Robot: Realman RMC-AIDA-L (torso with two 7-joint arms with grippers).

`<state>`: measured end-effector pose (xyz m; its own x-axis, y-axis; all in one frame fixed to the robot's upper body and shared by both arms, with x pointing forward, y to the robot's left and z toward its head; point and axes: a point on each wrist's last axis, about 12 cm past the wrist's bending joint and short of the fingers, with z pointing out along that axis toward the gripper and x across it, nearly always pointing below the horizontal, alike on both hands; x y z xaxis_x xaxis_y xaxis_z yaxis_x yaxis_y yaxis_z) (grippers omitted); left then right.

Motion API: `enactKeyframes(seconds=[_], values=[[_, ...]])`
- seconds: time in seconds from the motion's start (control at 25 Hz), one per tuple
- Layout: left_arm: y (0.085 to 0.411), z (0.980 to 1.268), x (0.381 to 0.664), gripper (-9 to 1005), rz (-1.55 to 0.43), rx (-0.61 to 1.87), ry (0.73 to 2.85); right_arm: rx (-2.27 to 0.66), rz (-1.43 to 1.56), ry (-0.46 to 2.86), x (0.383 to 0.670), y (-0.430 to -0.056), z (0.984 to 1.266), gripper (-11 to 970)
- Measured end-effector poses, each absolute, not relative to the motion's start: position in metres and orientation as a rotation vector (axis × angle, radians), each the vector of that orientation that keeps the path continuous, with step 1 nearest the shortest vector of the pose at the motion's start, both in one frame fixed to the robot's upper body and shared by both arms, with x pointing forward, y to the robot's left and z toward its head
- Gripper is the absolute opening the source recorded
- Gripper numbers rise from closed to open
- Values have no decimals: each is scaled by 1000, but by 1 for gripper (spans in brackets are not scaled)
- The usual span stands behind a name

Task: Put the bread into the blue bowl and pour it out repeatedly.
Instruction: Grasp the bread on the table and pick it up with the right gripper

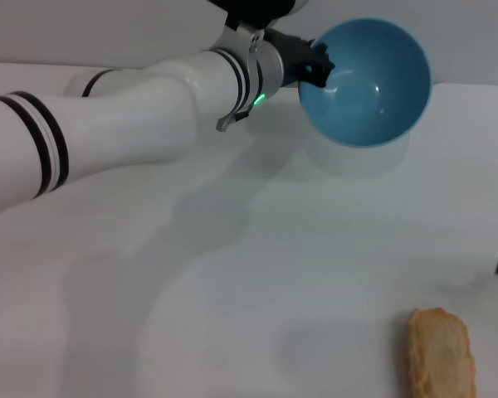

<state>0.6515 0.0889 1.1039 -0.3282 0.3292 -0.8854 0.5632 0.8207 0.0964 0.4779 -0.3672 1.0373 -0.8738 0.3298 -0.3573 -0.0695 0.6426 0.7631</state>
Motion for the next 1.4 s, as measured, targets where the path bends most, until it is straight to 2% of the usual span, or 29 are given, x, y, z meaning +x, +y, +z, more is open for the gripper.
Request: enactKeyframes(seconds=[0.4,0.68,0.88,1.4], values=[[92,1098,648,-2,-294,638,1971,93,1185,2631,487,-337,1026,484],[92,1098,648,-1,-296,636,1971,96,1193,2676,485,-335,1025,478],[93,1098,648,-1,-295,632,1970,38,1210,2726,491,-321,1023,474],[97,1095,648,-1,-286,622,1976,69,1190,2748,492,-332,1029,463]])
